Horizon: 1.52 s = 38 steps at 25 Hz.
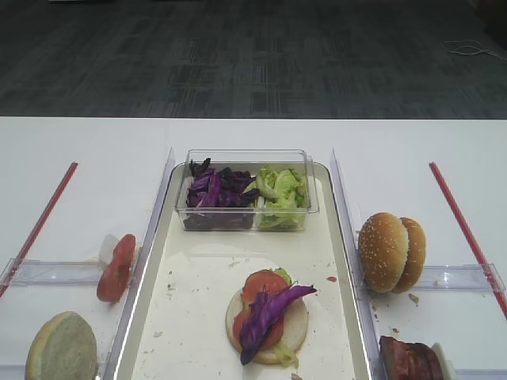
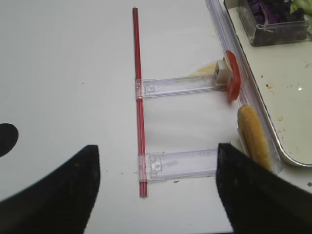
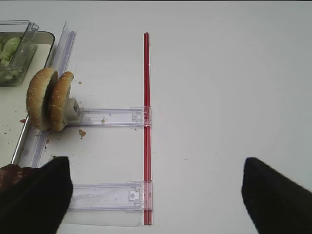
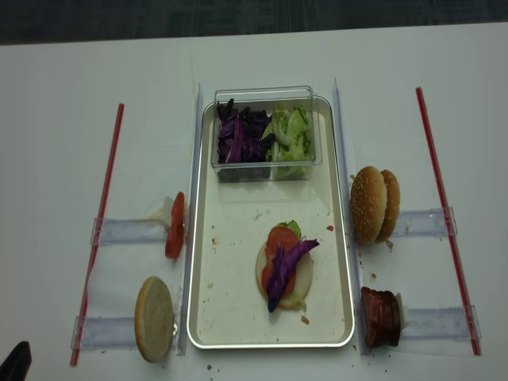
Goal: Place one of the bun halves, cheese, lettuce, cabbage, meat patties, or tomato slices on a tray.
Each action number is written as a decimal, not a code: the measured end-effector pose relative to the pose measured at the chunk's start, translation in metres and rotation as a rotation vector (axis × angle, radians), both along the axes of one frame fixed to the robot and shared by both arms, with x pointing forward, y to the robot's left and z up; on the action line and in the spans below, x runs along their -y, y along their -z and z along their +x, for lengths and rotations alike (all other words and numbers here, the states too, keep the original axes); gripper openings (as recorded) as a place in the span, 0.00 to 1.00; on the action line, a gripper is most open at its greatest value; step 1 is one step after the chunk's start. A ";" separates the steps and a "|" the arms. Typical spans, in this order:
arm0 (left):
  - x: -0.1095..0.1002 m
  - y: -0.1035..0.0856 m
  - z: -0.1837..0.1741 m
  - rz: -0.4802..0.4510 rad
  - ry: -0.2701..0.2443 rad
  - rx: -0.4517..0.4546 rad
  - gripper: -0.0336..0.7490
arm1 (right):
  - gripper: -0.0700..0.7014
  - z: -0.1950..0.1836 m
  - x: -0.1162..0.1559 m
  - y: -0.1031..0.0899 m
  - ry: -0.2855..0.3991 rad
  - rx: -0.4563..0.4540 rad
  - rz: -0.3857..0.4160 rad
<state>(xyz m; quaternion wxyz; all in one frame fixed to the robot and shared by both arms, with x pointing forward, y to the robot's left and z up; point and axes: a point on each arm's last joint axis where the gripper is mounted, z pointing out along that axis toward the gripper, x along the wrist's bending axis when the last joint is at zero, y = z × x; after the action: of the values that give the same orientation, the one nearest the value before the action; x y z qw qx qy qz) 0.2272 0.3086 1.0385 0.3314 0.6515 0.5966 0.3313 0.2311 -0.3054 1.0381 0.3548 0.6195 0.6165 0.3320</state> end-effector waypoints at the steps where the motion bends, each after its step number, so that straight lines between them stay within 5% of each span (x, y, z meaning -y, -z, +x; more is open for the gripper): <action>1: 0.000 0.000 0.000 0.000 0.000 0.000 0.65 | 0.99 0.000 0.000 0.000 0.000 0.000 0.000; 10: 0.000 0.000 0.000 0.000 0.000 0.000 0.65 | 0.99 0.000 0.000 0.000 0.002 0.000 0.003; 21: 0.001 0.000 0.000 -0.013 -0.066 0.000 0.65 | 0.99 0.000 0.000 0.000 0.002 0.000 0.003; 38: 0.001 0.000 0.000 -0.016 -0.068 0.000 0.65 | 0.99 0.000 0.000 0.000 0.001 0.000 0.002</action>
<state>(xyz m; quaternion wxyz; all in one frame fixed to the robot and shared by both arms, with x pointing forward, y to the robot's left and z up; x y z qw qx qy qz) 0.2267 0.3079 1.0385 0.3249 0.6282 0.6211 0.3376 0.2311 -0.3054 1.0381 0.3545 0.6201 0.6159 0.3323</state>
